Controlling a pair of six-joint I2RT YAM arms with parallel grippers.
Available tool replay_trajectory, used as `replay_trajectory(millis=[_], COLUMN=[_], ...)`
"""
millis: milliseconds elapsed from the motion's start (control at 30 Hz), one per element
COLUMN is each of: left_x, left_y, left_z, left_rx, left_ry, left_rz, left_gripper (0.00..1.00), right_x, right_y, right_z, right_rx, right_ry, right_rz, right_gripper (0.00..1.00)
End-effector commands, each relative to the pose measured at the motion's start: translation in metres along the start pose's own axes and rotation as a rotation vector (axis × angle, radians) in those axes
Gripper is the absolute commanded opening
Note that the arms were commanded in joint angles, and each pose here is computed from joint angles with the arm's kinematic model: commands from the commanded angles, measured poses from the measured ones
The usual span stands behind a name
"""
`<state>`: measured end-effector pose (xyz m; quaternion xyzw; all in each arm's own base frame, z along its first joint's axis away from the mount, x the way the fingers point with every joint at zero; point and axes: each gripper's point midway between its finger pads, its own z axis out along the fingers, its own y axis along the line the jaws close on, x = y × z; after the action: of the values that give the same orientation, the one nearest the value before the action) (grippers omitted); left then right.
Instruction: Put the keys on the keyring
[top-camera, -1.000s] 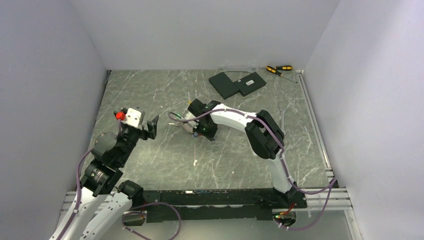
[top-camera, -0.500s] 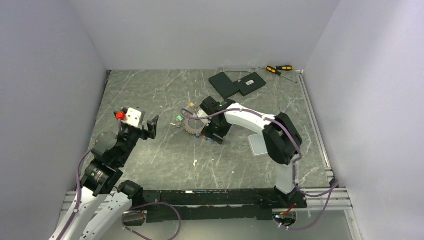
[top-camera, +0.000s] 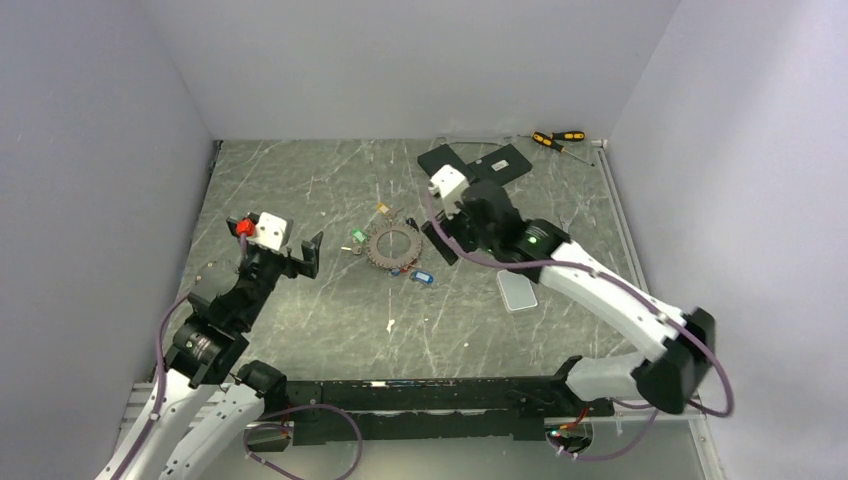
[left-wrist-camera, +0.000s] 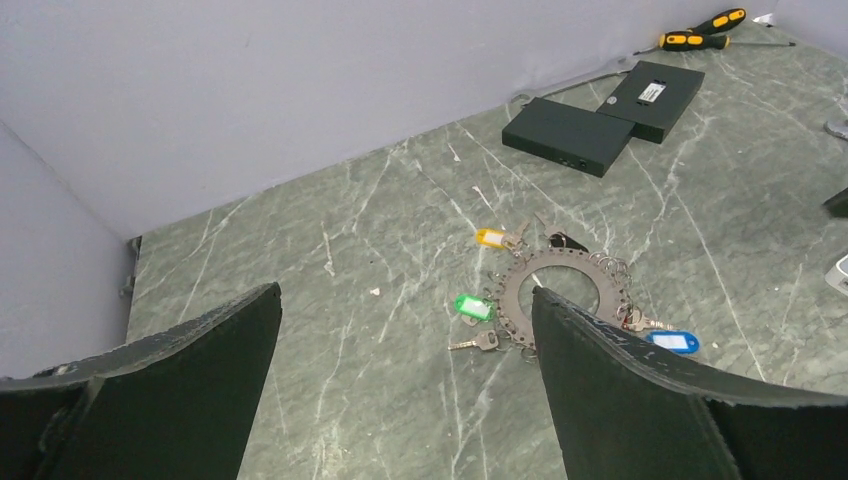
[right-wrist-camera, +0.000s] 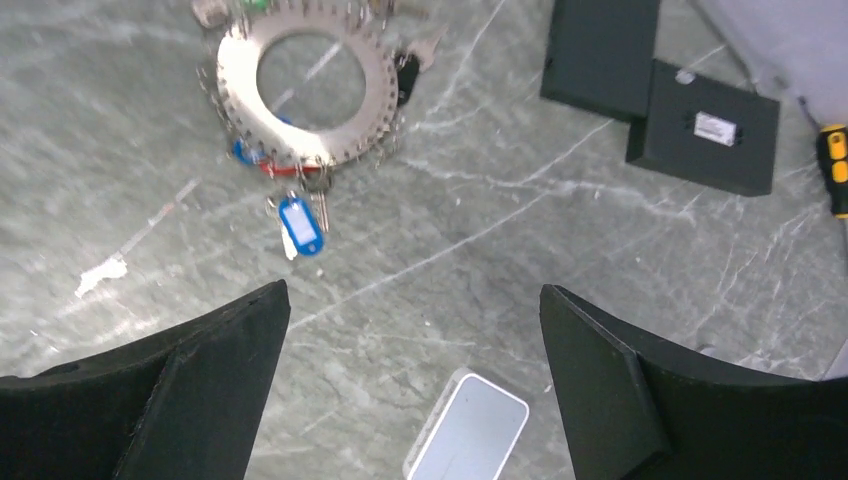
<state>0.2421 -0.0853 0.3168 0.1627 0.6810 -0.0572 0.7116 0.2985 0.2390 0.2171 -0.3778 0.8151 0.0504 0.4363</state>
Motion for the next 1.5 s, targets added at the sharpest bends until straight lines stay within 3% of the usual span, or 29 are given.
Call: replay_trajectory(millis=[0,133,233,333,667,867,1000,1467], left_x=[-0.005,-0.004,-0.004,-0.003,-0.005,-0.006,-0.006,-0.007], left_y=[0.005,0.007,0.007,0.007,0.006,0.006,0.006,0.005], left_z=[0.004,0.004,0.004,0.004,0.002,0.002,0.001,0.001], left_rx=[-0.030,-0.038,-0.040,-0.040,-0.031,-0.027,-0.030,-0.026], left_ry=[-0.019,-0.018,-0.018,-0.011,-0.022,-0.025,-0.026,-0.030], left_rz=[-0.012,-0.009,-0.003,0.002,0.002,0.001,0.000,-0.003], left_gripper=[0.99,0.99,0.99,0.99,0.99,1.00,0.99,0.99], right_x=[-0.045,-0.054,-0.063,-0.058,-0.023,-0.024,-0.034,-0.014], right_y=[-0.020,-0.025,-0.027,-0.019,-0.029,-0.024,-0.012,-0.025], right_z=[-0.041,-0.075,-0.106,-0.123,-0.150,-0.149,-0.159,-0.140], right_rx=[0.090,0.094,0.067,0.004,0.041,0.014,-0.065,0.046], right_ry=[-0.301,-0.479,-0.640,-0.709,-0.760,-0.730,-0.796,-0.659], right_rz=[0.138,0.238,0.405,0.487,0.668,0.661,0.593,0.661], right_gripper=[1.00,1.00,1.00,1.00,1.00,1.00,1.00,1.00])
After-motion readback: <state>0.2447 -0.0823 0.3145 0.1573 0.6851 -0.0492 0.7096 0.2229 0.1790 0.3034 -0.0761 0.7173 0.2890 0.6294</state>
